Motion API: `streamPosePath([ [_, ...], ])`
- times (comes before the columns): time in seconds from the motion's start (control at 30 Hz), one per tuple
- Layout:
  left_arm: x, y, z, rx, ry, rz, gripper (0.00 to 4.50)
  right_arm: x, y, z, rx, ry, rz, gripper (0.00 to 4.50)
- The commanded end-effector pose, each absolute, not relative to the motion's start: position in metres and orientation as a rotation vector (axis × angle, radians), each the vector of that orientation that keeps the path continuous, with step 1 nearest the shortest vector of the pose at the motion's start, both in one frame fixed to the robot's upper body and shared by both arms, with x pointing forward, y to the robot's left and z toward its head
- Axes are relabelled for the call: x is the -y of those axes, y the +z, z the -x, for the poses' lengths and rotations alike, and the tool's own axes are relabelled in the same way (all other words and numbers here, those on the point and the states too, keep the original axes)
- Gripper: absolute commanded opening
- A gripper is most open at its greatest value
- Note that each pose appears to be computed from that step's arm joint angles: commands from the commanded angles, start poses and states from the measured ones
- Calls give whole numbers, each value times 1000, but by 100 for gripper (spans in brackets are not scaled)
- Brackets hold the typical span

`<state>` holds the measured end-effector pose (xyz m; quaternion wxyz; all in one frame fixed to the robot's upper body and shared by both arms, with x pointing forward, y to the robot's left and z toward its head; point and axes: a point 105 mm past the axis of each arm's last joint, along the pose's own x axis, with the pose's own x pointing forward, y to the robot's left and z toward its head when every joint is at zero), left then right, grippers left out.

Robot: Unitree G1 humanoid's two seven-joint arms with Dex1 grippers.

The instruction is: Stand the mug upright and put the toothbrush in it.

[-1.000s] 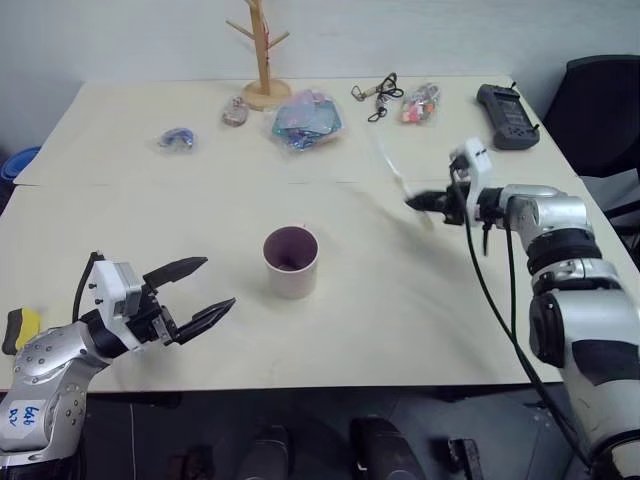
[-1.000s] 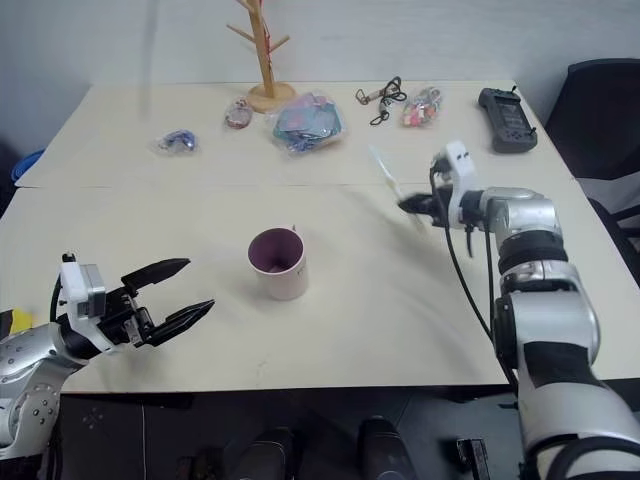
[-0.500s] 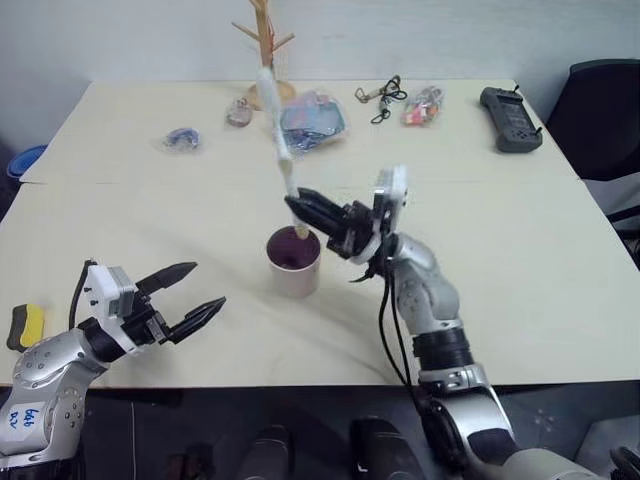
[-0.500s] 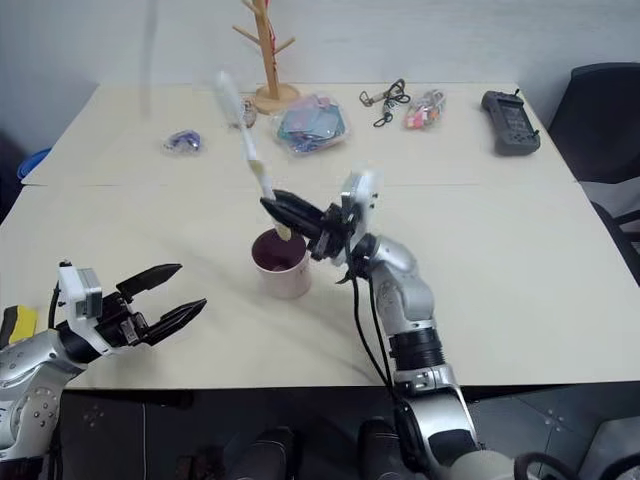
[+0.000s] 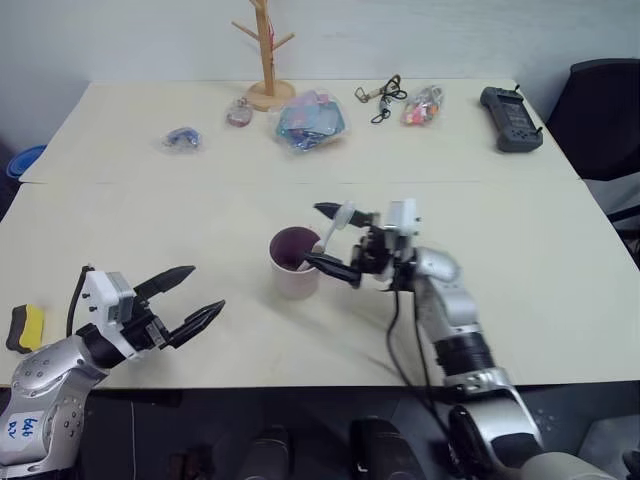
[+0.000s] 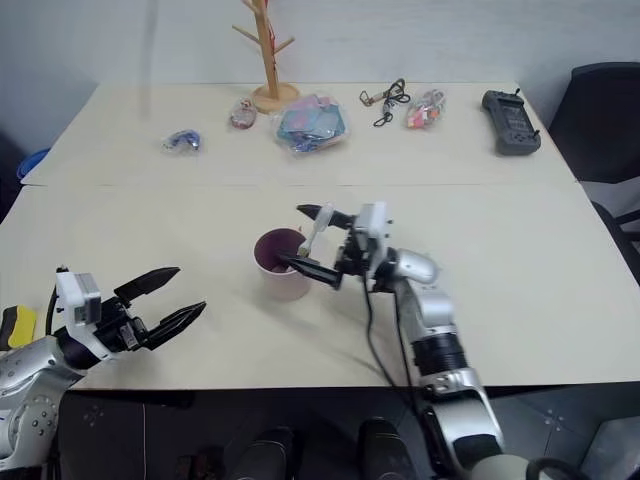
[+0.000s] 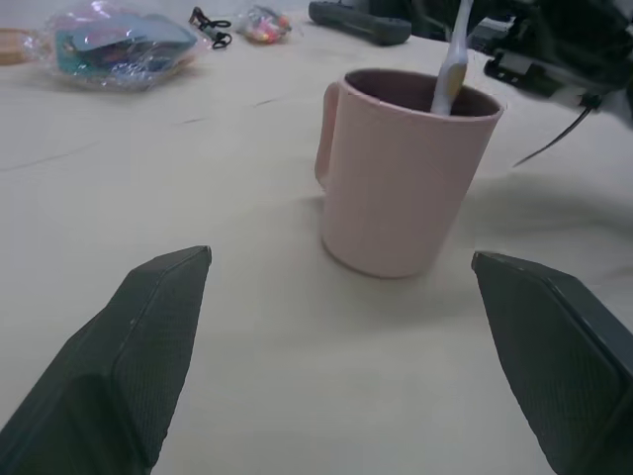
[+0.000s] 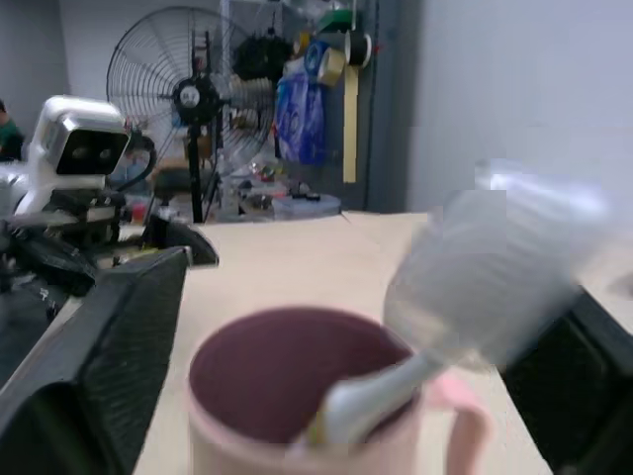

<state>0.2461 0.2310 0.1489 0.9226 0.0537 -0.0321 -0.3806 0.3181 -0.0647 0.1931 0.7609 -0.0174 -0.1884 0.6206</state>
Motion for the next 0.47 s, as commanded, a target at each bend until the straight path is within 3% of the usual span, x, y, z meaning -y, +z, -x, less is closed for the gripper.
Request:
streamPosePath([
  [0.03, -245, 154, -246, 55, -721, -253, 450, 102, 207, -305, 393, 1332, 91, 443],
  [0.2, -259, 141, -249, 10, -658, -450, 450, 174, 165, -287, 173, 1277, 332, 443],
  [0.47, -257, 137, -245, -1, -698, -444, 450, 230, 141, -279, 117, 1067, 457, 443],
])
